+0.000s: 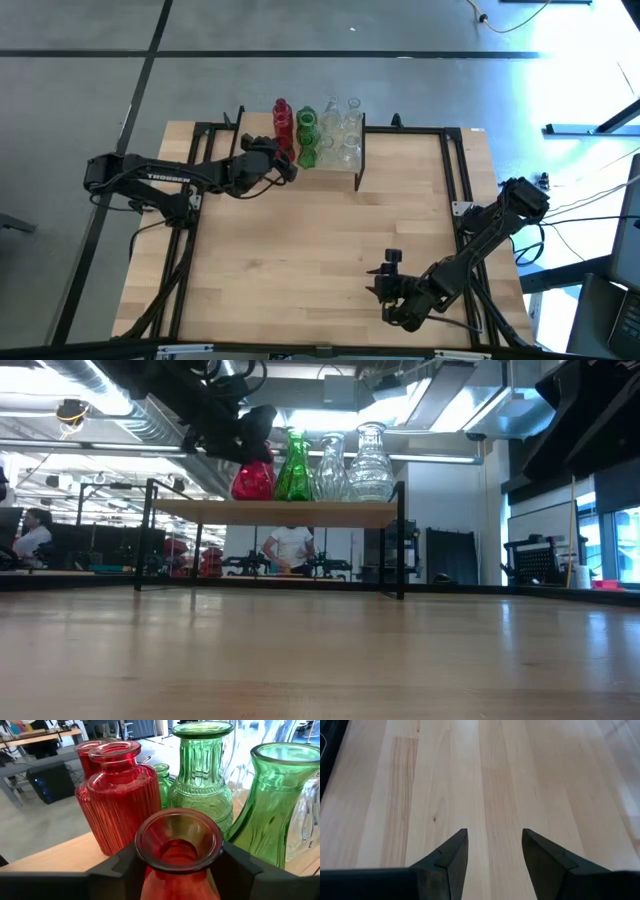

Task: Sort vases onto shelf
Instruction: Put the red vase aligned with the other red vases on the shelf, then return to Home Position

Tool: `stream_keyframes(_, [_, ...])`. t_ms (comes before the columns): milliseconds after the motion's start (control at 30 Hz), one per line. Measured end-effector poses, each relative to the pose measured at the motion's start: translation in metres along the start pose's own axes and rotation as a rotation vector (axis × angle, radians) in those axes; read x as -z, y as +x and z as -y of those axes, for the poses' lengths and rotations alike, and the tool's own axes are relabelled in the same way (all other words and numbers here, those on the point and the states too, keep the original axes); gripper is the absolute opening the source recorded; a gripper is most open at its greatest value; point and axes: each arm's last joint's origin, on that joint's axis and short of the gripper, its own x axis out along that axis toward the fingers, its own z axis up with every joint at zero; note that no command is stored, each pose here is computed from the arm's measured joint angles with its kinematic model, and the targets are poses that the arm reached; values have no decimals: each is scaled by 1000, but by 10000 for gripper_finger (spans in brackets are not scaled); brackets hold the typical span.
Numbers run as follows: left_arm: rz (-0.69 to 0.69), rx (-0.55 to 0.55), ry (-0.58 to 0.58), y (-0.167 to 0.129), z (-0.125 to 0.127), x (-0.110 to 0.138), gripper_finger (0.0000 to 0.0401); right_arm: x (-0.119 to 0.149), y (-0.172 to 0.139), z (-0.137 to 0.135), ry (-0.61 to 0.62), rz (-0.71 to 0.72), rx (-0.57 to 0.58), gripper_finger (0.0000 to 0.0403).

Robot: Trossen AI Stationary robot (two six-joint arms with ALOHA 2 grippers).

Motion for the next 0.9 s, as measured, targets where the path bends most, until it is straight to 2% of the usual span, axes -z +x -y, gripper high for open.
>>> stream_keyframes(200, [5,7,20,-1,0,-1,233,0,0,0,1,2,-1,172])
stream_keyframes(367, [39,52,-15,-11,-4,-11,252,0,0,0,1,1,-2,172])
stream_keyframes(467, [91,91,-22,-26,-7,-28,253,0,0,0,3,-2,-8,172])
stream_keyframes(600, [165,164,-67,-53,-11,-48,253,-3,0,-2,84,19,-25,172])
stream_keyframes(700, [184,277,-77,-72,-10,-53,252,-7,1,-3,110,39,-45,172])
stream_keyframes(900, [88,657,46,-102,1,-38,221,-11,4,-1,92,25,-93,172])
